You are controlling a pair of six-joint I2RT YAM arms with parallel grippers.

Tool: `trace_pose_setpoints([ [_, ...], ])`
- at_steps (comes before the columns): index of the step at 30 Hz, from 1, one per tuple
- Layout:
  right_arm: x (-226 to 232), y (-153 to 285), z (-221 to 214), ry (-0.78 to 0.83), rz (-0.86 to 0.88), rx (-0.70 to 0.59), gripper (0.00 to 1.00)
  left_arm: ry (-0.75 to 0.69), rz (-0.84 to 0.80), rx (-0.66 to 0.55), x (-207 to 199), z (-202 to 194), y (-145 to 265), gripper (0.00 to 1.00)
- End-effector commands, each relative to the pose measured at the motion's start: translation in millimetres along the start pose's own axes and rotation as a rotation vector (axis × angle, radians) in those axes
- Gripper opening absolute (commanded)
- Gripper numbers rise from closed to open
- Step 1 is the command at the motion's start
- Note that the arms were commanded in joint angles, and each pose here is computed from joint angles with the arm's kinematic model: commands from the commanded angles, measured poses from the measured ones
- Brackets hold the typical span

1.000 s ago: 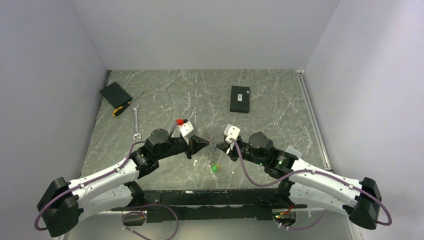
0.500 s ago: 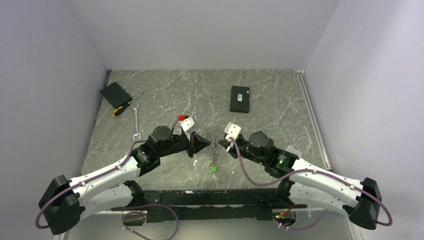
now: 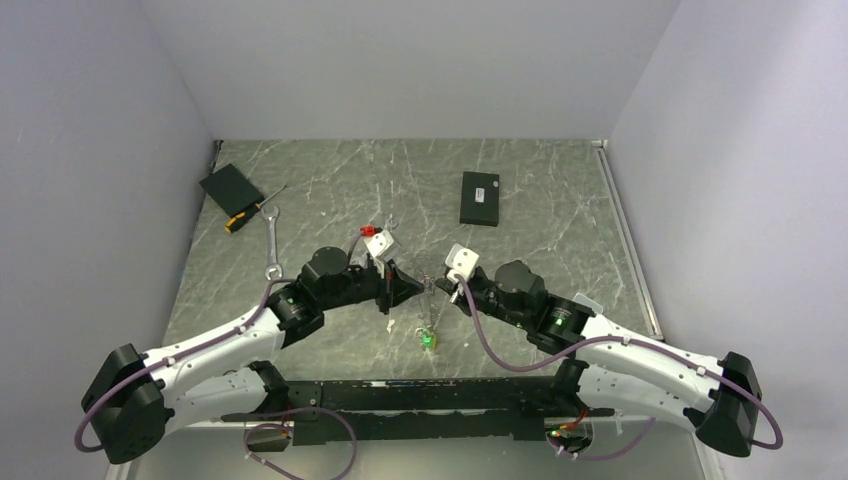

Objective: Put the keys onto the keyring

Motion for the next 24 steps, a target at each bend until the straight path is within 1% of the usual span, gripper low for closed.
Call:
trace_pose_setpoints([
  [1, -1.8, -0.8, 18.6, 0.014, -0.013, -0.06, 0.0, 0.001, -0.052, -0.077, -7.0, 25.7, -3.3, 0.0],
  [24, 5.6, -2.6, 10.1, 0.038, -0.015, -0.02, 0.0, 0.056, 0.042, -0.06, 1.4, 21.4, -3.9, 0.0],
])
Point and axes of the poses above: each gripper's point midway between its finger pads, its own y axis back along the fingers, its own x axis along the line the jaws close on, z = x × y, the point moved 8 cm from there along y, back along the fingers, and after that the axes turned 6 degrees about -y, right-handed, at the moved point
